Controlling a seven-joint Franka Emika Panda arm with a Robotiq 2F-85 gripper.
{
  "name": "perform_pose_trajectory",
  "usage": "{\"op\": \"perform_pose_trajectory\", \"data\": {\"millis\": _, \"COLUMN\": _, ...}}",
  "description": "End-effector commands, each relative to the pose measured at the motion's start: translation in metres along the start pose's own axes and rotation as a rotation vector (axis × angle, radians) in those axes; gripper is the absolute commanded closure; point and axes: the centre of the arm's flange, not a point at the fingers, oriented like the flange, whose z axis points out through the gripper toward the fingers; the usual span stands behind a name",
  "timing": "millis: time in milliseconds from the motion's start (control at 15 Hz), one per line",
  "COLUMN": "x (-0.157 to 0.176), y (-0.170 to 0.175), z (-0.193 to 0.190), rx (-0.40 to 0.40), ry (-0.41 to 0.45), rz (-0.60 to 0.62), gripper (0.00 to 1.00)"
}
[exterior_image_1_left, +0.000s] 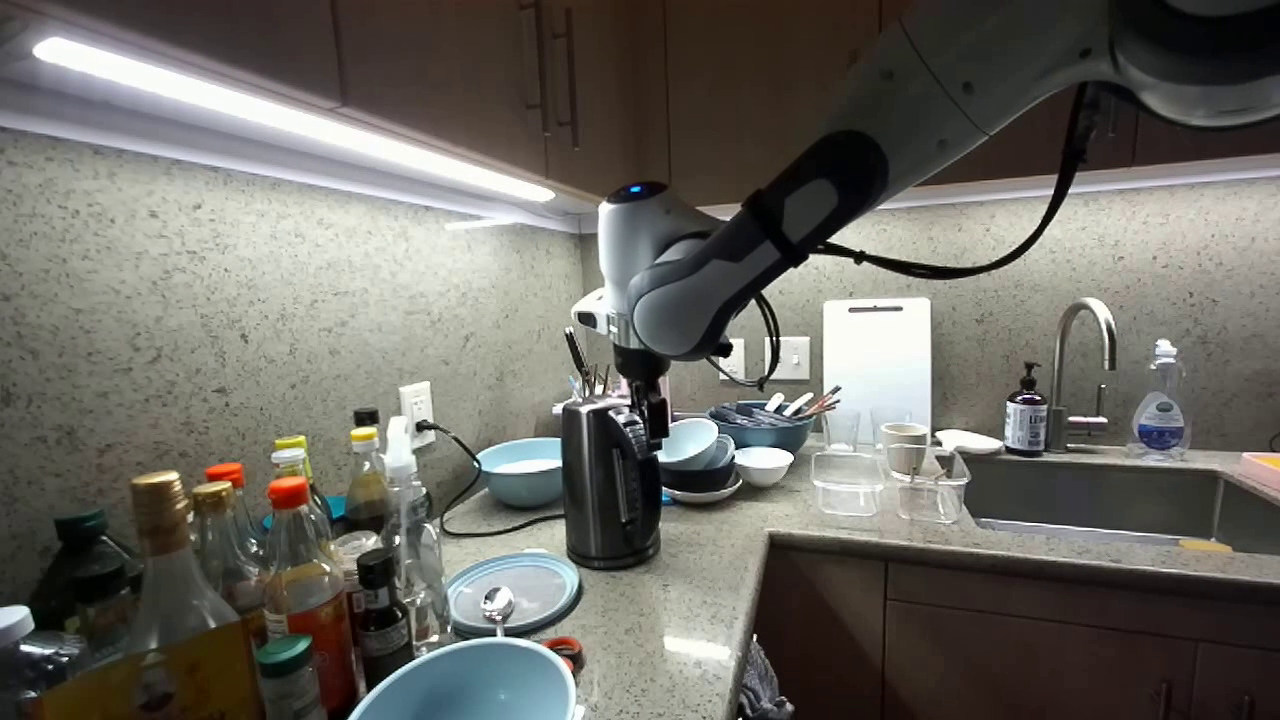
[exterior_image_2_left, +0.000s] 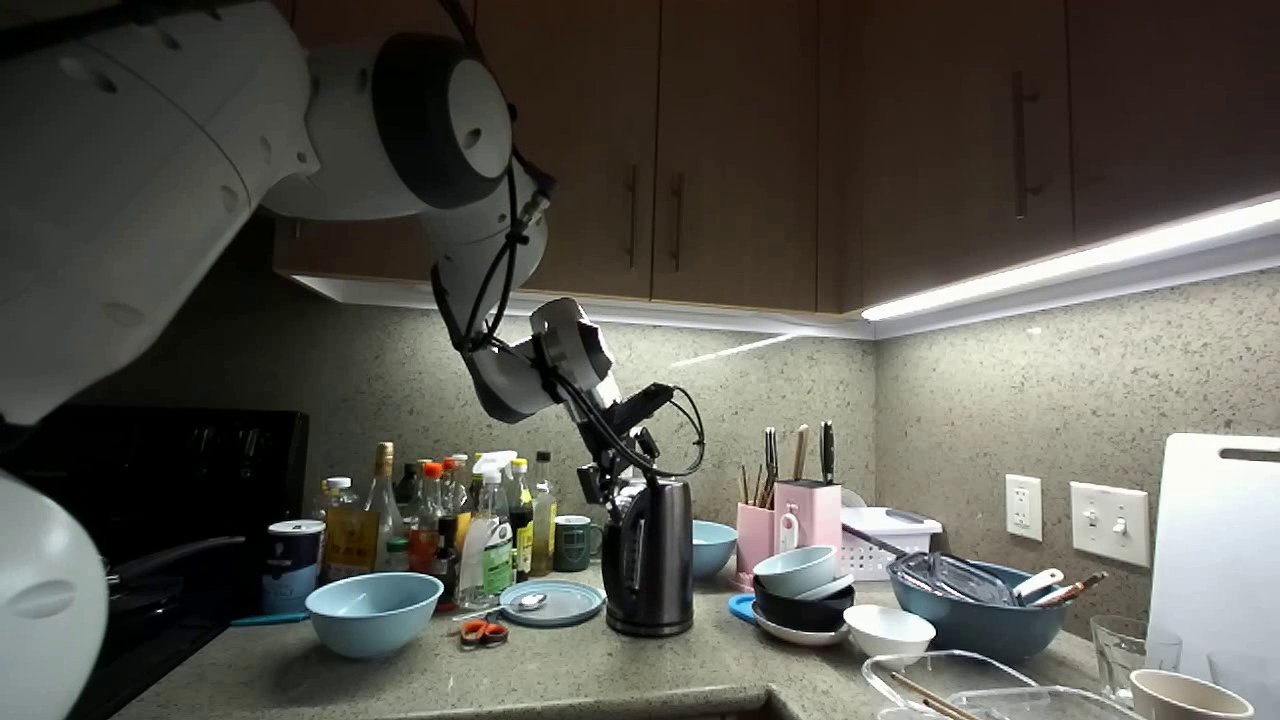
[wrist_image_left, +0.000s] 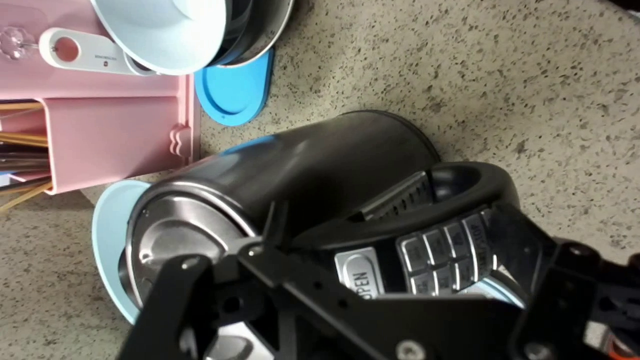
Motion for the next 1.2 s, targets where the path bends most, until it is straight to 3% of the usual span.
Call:
{"op": "perform_pose_trajectory", "data": {"millis": 0, "x": 0.012, "y": -0.001, "z": -0.014, "rx": -0.106, "ry": 0.052, "rz": 0.026, "gripper": 0.00}}
{"op": "perform_pose_trajectory", "data": {"millis": 400, "x": 0.018, "y": -0.010, "z": -0.037, "rx": -0.225, "ry": 0.070, "rz": 0.078, "gripper": 0.00}}
{"op": "perform_pose_trajectory", "data": {"millis": 667, "x": 0.016, "y": -0.008, "z": -0.046, "rx": -0.258, "ry": 0.061, "rz": 0.107, "gripper": 0.00}}
{"op": "perform_pose_trajectory", "data": {"millis": 1133, "x": 0.027, "y": -0.035, "z": -0.024, "rx": -0.093, "ry": -0.087, "rz": 0.176, "gripper": 0.00}}
